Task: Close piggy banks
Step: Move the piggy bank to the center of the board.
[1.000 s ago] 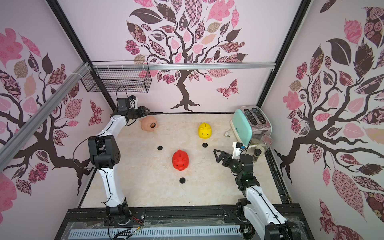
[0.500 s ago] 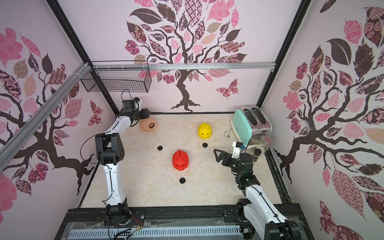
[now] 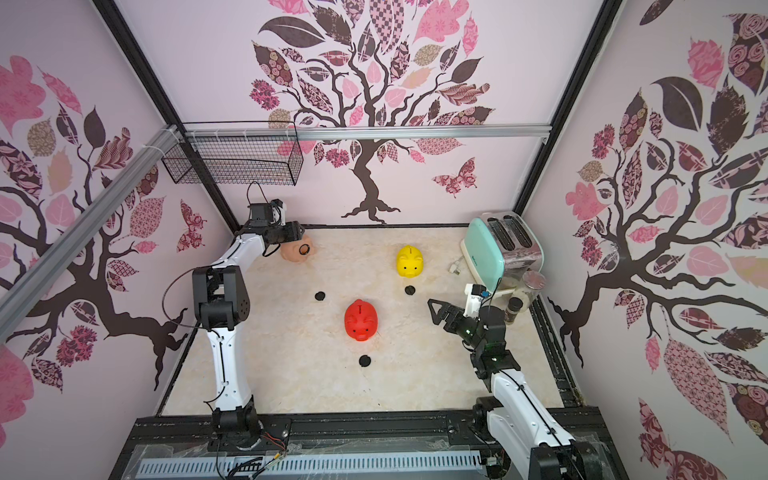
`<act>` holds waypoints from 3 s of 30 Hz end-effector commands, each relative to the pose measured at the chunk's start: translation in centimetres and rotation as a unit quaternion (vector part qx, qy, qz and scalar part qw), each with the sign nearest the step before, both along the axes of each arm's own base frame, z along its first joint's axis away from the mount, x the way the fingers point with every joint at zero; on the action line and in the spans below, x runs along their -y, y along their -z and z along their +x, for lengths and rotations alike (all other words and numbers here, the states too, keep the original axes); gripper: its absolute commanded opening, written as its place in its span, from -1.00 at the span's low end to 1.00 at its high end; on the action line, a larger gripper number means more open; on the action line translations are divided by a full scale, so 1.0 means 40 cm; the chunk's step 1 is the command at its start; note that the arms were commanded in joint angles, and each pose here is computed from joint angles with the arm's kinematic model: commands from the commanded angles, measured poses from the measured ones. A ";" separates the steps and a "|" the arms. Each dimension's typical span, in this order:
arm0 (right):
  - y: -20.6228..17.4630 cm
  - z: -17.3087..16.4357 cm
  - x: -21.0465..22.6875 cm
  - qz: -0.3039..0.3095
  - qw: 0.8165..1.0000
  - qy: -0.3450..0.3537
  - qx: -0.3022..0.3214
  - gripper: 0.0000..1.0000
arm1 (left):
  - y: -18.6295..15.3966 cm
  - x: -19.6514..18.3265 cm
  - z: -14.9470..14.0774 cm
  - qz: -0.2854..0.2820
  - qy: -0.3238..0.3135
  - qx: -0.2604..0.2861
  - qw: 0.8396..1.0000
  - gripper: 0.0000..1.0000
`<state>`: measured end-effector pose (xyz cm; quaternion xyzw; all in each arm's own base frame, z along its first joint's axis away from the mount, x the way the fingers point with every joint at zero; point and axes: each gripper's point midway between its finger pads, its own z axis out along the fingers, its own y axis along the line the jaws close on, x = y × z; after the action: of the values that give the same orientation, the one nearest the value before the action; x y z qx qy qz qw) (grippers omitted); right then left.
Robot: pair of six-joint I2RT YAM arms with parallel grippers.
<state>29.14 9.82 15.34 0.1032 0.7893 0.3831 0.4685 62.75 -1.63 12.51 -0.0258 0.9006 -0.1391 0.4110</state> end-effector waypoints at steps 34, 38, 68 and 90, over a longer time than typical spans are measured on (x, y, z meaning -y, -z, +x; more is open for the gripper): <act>-0.059 0.001 -0.018 0.014 0.999 -0.018 0.026 0.99 | 0.108 0.076 -0.486 -0.095 -0.122 -0.188 0.970 0.32; -0.060 -0.001 -0.021 0.016 0.999 -0.021 0.026 0.99 | 0.099 0.068 -0.517 -0.101 -0.135 -0.187 0.968 0.33; -0.282 -0.033 -0.220 0.060 0.989 -0.119 0.057 0.90 | 0.015 0.008 -0.640 -0.147 -0.209 -0.064 0.965 0.26; -0.295 0.071 -0.654 0.074 0.962 -0.257 -0.052 0.68 | 0.011 0.008 -0.727 -0.154 -0.212 -0.050 0.964 0.19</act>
<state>32.73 34.32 27.15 -0.0293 0.7771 0.5330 0.3336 33.35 -1.63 11.49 -0.2967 0.8611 -0.1790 0.3720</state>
